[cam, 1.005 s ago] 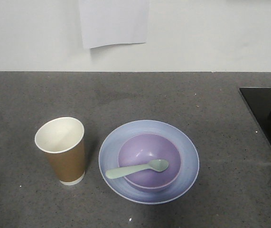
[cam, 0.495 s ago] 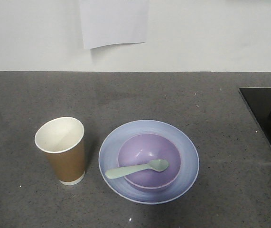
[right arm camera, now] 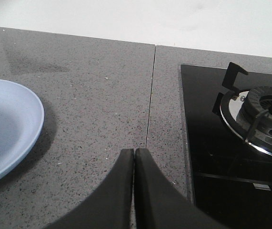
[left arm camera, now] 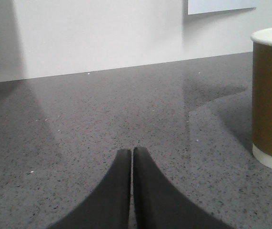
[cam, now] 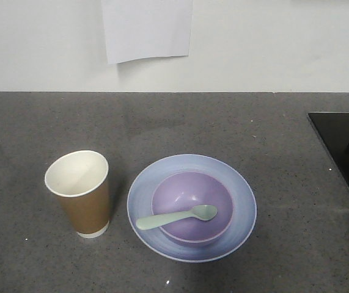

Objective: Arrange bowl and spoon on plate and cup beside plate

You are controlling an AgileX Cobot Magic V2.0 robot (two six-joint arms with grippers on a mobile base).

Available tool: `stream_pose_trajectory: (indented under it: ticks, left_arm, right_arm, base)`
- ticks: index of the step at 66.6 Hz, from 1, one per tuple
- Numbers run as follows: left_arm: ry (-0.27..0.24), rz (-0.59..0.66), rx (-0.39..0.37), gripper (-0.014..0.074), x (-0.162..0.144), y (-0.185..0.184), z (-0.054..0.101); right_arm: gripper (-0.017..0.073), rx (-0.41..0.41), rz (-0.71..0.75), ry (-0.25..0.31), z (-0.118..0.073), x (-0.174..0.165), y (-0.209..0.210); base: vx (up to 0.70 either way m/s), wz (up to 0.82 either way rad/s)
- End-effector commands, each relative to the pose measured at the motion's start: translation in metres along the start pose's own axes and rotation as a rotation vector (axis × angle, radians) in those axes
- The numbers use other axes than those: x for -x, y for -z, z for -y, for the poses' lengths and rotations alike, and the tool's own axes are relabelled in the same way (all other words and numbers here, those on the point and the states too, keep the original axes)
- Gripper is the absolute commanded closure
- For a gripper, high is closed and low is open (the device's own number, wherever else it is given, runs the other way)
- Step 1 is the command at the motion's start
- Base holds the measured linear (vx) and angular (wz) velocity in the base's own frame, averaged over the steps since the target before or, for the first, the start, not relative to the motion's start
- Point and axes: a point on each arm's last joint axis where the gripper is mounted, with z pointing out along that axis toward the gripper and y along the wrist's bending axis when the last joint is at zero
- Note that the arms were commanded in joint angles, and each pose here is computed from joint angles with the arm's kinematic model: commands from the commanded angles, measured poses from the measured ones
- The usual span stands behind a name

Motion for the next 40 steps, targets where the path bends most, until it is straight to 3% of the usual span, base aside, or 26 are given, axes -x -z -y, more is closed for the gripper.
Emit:
stream_pose_trajectory:
  ticks: [1,36,40]
  left_arm:
    - [0.011,0.045,0.009,0.0601,-0.0037,-0.0013,-0.0007]
    - [0.011,0.045,0.009,0.0601,-0.0037,-0.0013,-0.0007]
    - [0.011,0.045,0.009,0.0601,-0.0037,-0.0013,-0.0007]
  right_arm:
    - [0.0565,0.011,0.07,0.025,-0.0003,0.0127,0.002]
    - [0.0565,-0.006,0.034,0.041,0.0013,0.0095,0.0018]
    - [0.0565,0.012,-0.008,0.0,-0.0003,0.0057,0.0017]
  base:
    - [0.0,0.0]
    - [0.0,0.0]
    - [0.0,0.0]
